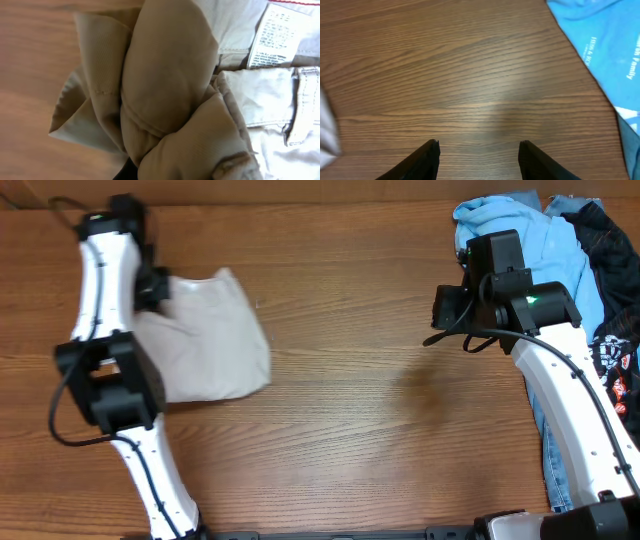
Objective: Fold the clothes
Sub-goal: 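Drag the folded shorts to the table's upper left corner with the left gripper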
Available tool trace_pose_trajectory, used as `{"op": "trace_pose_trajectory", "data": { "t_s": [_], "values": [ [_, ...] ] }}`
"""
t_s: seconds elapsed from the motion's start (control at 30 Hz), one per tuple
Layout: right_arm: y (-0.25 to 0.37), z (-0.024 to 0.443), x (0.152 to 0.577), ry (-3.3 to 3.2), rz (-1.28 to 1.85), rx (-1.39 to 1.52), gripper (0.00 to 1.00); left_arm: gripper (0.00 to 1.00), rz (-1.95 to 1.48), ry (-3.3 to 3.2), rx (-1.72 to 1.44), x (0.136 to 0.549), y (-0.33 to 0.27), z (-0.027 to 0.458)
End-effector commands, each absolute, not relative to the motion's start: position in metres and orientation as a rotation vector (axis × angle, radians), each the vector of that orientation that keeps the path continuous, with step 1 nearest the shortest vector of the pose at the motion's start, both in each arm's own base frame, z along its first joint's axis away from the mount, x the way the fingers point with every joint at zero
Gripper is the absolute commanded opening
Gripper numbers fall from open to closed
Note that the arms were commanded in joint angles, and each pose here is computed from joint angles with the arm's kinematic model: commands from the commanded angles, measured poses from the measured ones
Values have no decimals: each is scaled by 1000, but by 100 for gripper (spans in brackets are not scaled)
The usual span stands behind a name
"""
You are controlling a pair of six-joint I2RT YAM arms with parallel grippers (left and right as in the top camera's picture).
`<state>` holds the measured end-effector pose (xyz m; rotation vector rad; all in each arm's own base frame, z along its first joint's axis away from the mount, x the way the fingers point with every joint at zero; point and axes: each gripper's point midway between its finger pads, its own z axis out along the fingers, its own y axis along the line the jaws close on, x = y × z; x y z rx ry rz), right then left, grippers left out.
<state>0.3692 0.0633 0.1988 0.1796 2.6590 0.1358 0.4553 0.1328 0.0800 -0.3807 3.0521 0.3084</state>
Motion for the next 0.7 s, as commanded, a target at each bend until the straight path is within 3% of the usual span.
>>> {"op": "trace_pose_trajectory", "data": {
  "t_s": [0.0,0.37,0.67],
  "values": [
    [54,201,372,2648,100,207,55,4,436,2937,-529,452,185,108],
    [53,199,368,2663,107,240,54,4,394,2619,-705,479,283,126],
    [53,199,369,2662,107,240,54,4,360,2414,-556,528,298,152]
  ]
}}
